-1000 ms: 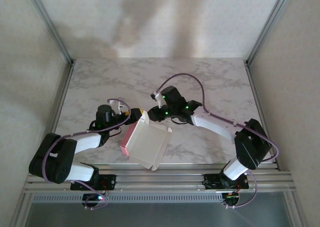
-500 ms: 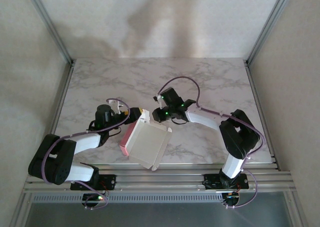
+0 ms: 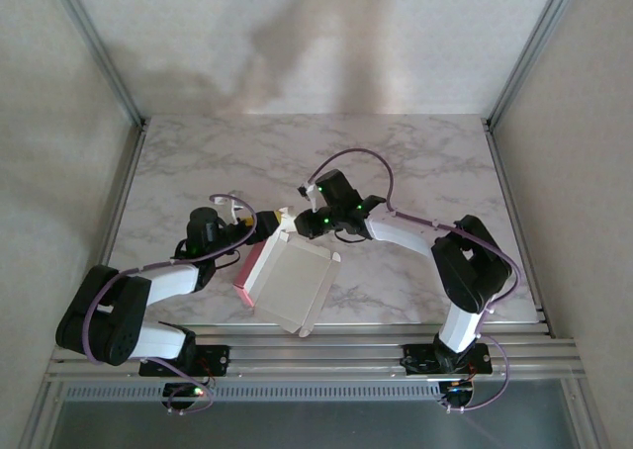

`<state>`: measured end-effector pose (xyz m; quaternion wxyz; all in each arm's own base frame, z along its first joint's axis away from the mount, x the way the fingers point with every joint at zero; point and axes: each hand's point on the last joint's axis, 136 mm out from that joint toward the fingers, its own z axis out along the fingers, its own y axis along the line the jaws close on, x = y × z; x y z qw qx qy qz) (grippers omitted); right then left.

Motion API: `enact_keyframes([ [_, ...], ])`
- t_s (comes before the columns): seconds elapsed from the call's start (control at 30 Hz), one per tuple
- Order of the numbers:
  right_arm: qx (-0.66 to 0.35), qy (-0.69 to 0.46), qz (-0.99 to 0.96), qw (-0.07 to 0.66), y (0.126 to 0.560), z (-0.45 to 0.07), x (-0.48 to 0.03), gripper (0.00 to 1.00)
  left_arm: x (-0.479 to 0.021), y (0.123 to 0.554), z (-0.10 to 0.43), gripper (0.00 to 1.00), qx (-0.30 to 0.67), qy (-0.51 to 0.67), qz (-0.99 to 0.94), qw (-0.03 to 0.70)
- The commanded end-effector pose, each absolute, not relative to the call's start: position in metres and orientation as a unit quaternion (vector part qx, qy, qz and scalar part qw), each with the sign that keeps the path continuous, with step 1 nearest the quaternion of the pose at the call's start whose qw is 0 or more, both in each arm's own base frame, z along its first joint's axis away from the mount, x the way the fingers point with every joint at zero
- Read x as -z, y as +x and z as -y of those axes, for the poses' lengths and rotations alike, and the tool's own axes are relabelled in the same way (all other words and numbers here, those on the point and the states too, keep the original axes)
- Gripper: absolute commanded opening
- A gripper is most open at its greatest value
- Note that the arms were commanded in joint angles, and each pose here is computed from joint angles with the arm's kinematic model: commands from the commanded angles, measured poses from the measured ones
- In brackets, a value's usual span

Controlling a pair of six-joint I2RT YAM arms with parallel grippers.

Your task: Fold the paper box

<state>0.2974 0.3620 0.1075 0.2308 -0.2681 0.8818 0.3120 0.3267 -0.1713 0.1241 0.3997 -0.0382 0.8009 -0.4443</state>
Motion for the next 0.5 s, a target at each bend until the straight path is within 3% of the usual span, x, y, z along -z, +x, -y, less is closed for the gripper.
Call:
enact_keyframes([
  [0.0, -0.322, -0.278, -0.873, 0.238, 0.301, -0.371, -0.113, 0.16, -0.137, 0.326, 0.171, 1.0, 0.456, -0.031, -0.787, 0.414],
  [0.17, -0.31, -0.271, -0.877, 0.247, 0.301, -0.363, -0.114, 0.18, -0.136, 0.331, 0.167, 1.0, 0.447, -0.039, -0.79, 0.419],
  [0.47, -0.312, -0.351, -0.849, 0.241, 0.29, -0.361, -0.138, 0.34, -0.14, 0.333, 0.175, 0.97, 0.47, -0.029, -0.783, 0.406],
])
